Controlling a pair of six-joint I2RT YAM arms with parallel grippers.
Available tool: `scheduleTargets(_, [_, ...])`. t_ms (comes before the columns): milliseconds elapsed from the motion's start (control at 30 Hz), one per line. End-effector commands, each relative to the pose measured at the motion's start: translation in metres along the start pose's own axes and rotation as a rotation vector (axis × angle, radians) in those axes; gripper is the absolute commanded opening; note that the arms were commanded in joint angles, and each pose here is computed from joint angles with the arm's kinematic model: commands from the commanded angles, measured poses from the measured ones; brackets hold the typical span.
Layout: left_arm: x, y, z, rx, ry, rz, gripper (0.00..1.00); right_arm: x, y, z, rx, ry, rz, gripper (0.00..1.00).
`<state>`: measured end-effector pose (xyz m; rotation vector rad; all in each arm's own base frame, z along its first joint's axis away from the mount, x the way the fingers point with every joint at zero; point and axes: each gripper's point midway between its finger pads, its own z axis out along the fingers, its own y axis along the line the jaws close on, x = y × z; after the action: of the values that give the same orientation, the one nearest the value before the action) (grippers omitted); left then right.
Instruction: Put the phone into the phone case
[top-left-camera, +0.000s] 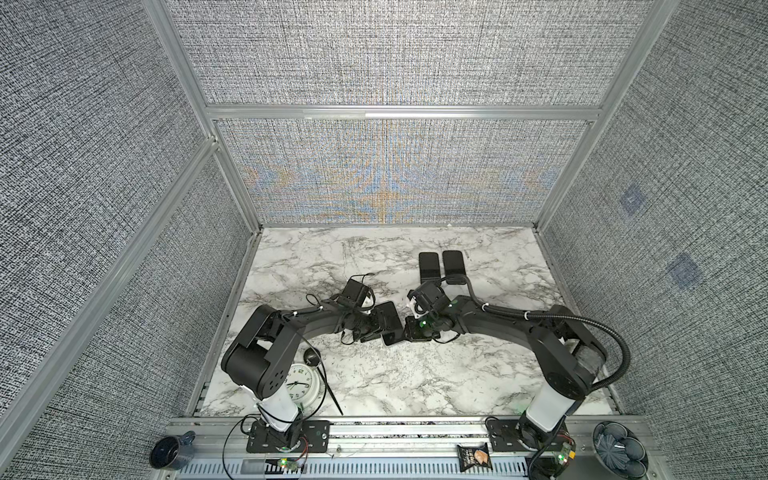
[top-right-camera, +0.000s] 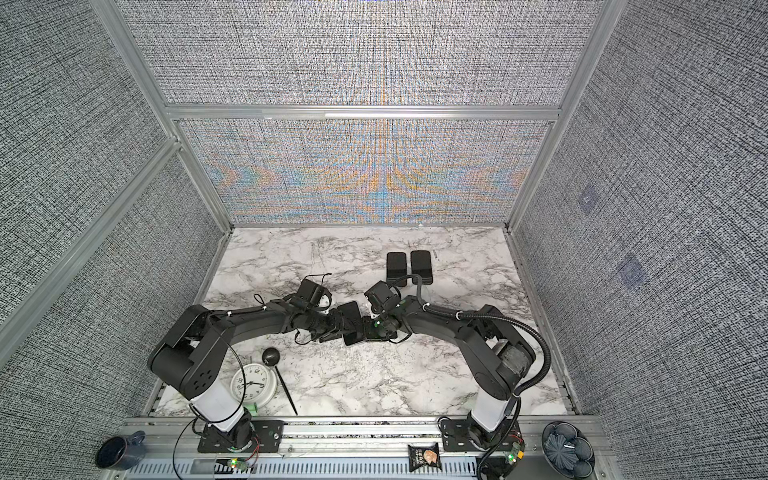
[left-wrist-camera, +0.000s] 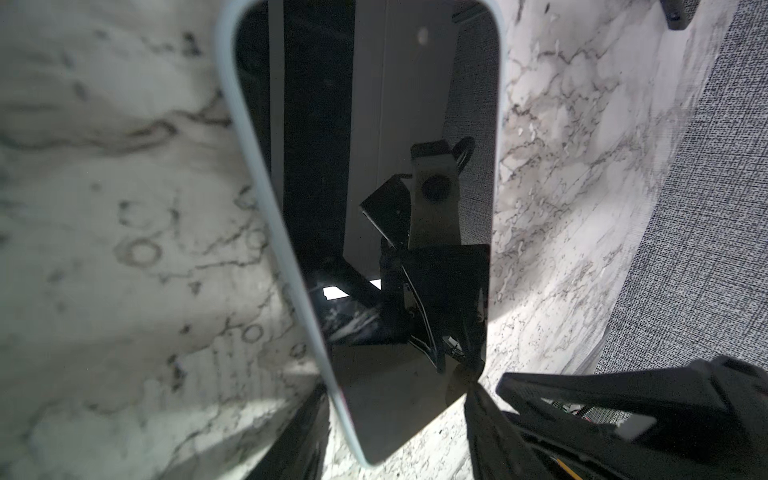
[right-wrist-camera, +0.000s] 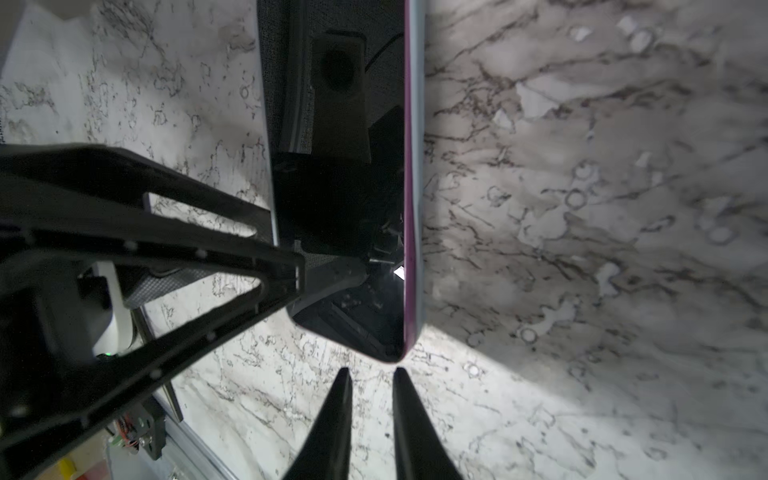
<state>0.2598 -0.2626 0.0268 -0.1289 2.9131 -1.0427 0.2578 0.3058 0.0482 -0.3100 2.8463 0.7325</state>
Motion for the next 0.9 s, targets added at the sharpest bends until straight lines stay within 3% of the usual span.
scheduleTargets(0, [0.010, 0.022, 0.000, -0.099, 0.029, -0.019, 0.54, -0.001, -0.003, 0.000, 0.028, 0.005, 0.000, 0.21])
scheduleTargets(433, [0.008, 0.024, 0.001, -0.113, 0.024, -0.012, 0.51, -0.003, -0.009, 0.008, 0.062, 0.020, -0.015, 0.19])
scheduleTargets(867, [0.009, 0.025, 0.002, -0.110, 0.023, -0.008, 0.48, 0.000, -0.006, 0.012, 0.032, 0.031, -0.009, 0.11])
